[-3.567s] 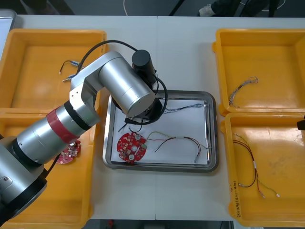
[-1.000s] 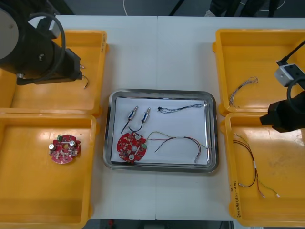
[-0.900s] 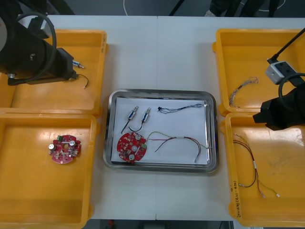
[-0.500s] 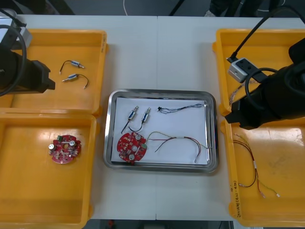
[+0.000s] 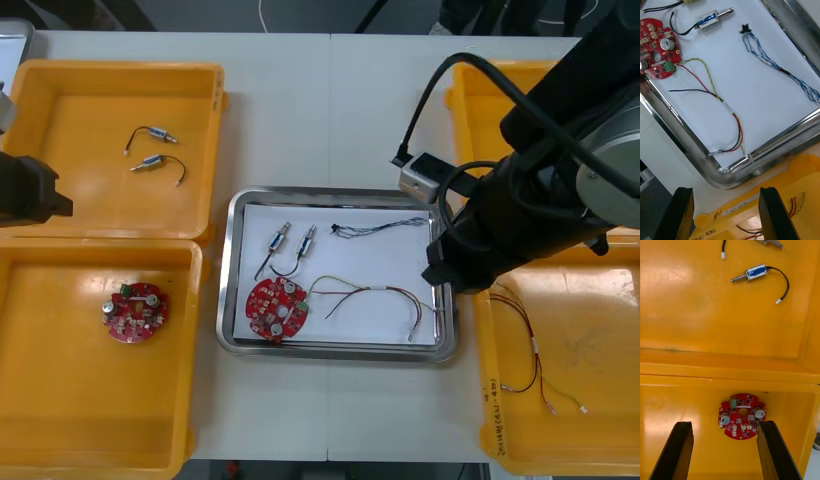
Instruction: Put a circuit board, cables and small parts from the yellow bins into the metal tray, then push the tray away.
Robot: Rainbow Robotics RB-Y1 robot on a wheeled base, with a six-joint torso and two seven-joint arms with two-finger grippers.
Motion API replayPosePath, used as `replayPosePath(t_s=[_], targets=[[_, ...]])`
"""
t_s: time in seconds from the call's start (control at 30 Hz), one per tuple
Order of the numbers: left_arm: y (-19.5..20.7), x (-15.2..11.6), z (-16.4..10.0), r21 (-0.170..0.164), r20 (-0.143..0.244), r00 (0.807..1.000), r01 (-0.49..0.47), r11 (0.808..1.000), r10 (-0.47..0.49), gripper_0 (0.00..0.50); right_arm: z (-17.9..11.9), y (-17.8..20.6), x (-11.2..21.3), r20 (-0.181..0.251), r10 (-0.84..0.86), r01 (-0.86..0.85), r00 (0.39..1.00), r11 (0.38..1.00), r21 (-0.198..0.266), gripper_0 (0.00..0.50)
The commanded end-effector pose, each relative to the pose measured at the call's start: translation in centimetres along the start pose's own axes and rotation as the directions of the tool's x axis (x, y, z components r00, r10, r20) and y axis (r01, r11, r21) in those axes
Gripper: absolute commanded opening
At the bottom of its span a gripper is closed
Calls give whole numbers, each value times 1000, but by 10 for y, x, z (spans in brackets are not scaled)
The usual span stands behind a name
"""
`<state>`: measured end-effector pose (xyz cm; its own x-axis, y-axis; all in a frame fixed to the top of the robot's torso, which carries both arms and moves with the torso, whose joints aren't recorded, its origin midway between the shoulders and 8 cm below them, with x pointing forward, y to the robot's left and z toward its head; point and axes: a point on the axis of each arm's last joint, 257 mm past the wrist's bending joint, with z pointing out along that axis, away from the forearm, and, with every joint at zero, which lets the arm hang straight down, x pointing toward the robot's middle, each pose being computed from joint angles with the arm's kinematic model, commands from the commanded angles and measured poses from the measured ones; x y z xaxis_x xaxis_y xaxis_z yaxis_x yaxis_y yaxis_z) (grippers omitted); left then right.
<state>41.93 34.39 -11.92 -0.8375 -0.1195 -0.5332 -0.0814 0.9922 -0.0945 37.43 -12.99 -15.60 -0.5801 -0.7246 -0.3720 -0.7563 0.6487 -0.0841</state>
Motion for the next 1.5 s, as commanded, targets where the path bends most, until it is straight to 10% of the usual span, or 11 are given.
replayPosePath(t_s=[0.03,0.8,1.5], targets=[[31,6,-16,-58,6,992,-122,991,122,500,-2,12,-9,-31,-133,134,991,991,19,500],[47,35,-10,-71,-51,992,-117,991,113,500,46,71,-19,-112,-509,515,853,856,31,500],[47,35,-10,-71,-51,992,-117,991,113,500,108,123,-26,-92,-610,611,787,791,-20,500]])
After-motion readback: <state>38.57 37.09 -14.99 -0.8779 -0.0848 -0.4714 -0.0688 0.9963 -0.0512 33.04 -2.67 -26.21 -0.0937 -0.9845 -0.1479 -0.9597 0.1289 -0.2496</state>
